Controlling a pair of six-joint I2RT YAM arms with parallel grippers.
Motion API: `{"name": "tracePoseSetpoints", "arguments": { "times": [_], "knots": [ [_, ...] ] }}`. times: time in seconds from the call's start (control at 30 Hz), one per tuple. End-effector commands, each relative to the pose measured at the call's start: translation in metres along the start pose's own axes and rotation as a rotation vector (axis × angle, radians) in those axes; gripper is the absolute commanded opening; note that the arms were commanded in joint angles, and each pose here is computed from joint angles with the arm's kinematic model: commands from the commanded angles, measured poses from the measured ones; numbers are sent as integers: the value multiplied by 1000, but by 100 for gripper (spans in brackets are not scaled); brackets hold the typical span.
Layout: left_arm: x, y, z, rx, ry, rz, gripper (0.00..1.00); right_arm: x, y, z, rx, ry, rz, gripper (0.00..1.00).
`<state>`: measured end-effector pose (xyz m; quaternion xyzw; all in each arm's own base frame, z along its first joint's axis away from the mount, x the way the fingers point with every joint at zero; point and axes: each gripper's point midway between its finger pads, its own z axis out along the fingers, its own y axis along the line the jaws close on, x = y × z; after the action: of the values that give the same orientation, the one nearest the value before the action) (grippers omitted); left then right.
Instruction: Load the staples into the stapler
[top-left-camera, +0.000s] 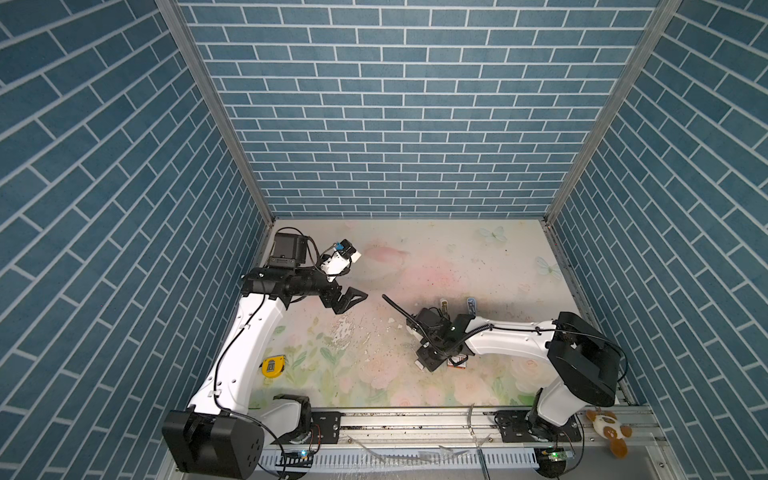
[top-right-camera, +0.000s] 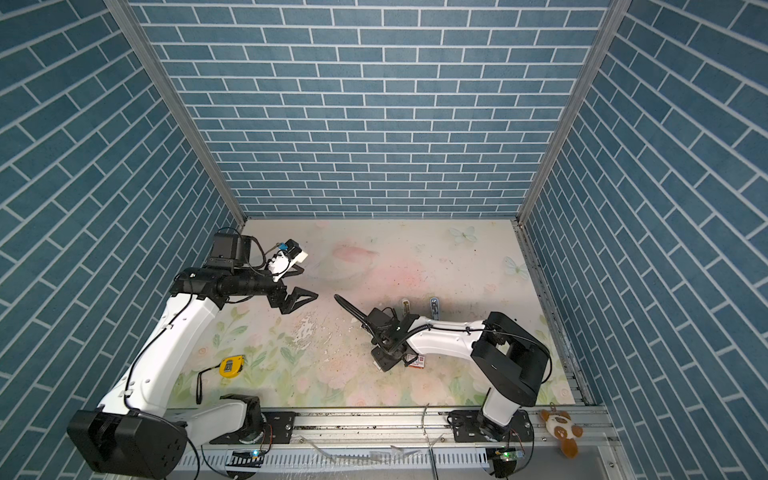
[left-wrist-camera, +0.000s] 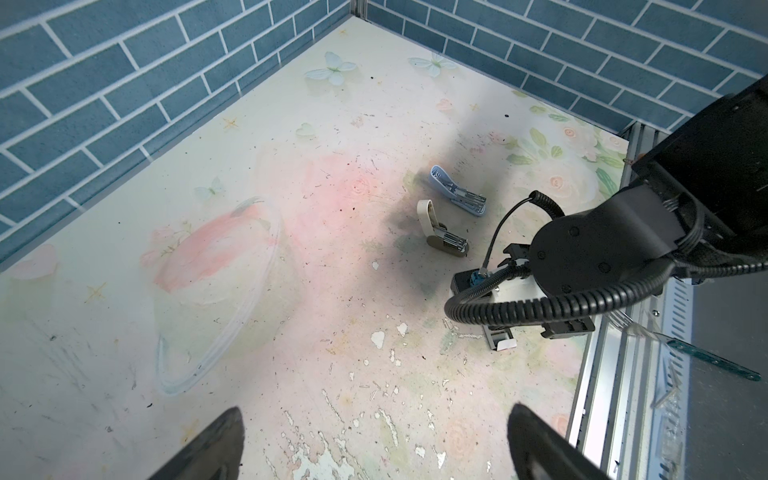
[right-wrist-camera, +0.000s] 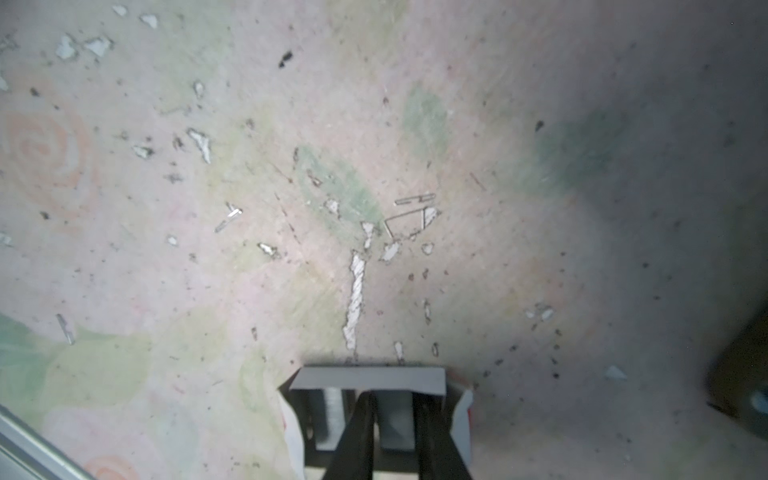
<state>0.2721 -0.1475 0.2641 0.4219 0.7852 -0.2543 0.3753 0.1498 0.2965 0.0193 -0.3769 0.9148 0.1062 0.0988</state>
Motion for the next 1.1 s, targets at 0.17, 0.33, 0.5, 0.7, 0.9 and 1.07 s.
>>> {"name": "tracePoseSetpoints", "arguments": {
  "times": [0.17, 0.33, 0.5, 0.7, 0.9, 1.07],
  "knots": [
    [3, -1, 2, 15, -6, -17, 100, 0, -2, 6, 50, 33, -45, 18],
    [3, -1, 1, 14, -4, -13, 100, 0, -2, 8, 62, 39, -46, 13],
    [2, 0, 1, 8, -2, -10, 99, -3, -2, 4, 64, 15, -33, 9],
    [1, 1, 1, 7, -4, -10, 99, -9, -2, -5, 60, -31, -9, 7],
    [3, 3, 2, -5, 0, -8, 99, -13, -1, -12, 58, -55, 1, 7],
    [4, 6, 3, -18, 2, -17, 99, -15, -1, -14, 55, -64, 4, 7]
  ]
}}
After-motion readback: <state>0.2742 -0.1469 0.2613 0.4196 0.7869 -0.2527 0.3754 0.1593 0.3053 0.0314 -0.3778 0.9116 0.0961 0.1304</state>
